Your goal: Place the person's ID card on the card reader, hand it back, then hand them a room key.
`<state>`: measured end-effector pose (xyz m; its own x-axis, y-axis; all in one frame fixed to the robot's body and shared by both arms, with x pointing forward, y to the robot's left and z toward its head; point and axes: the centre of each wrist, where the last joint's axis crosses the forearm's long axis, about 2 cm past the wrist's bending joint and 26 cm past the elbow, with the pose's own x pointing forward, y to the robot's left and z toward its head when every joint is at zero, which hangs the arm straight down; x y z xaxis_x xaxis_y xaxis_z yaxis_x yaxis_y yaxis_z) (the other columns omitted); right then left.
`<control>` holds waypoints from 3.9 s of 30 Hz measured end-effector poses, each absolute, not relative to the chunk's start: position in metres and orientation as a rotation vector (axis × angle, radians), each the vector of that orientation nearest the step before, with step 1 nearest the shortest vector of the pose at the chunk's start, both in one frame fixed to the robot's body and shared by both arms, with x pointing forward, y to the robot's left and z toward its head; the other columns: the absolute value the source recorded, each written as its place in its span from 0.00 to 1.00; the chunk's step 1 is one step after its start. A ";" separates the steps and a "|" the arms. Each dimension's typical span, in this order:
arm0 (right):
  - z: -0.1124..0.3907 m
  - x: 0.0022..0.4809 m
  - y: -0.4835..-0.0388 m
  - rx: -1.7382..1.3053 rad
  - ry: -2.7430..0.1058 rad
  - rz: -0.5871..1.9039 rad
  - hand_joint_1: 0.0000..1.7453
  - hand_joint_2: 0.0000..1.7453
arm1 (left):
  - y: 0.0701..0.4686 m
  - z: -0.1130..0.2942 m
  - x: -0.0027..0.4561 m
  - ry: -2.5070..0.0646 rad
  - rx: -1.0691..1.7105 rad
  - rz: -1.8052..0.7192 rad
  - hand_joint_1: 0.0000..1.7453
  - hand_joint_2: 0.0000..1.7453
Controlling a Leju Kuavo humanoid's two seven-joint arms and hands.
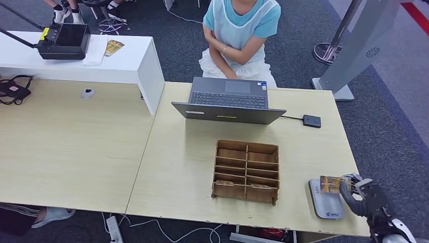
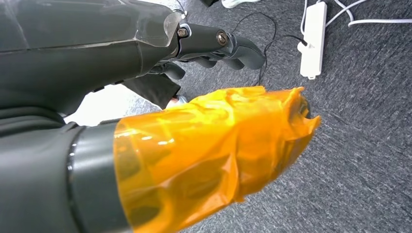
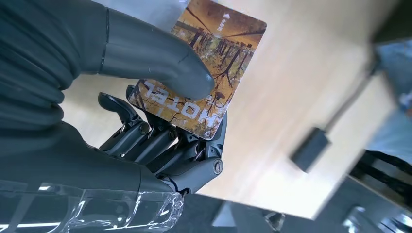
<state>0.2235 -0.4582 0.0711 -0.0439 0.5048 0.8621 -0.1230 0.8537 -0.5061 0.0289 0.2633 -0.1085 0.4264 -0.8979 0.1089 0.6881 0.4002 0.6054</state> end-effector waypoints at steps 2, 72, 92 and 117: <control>0.085 0.229 -0.456 -0.313 -1.626 0.484 1.00 1.00 | 0.263 -0.108 0.029 -0.460 0.522 -1.048 0.00 0.00; 0.311 0.482 -0.275 -1.595 -1.702 1.257 0.00 1.00 | 0.257 -0.107 0.036 -0.560 0.473 -1.115 0.00 0.00; 0.222 0.330 -0.306 -0.782 -2.383 0.255 0.00 1.00 | 0.254 -0.107 0.032 -0.500 0.509 -1.097 0.00 0.00; 0.113 0.141 -0.279 -1.059 -2.018 0.792 0.00 1.00 | 0.242 -0.107 0.029 -0.410 0.547 -1.010 0.00 0.00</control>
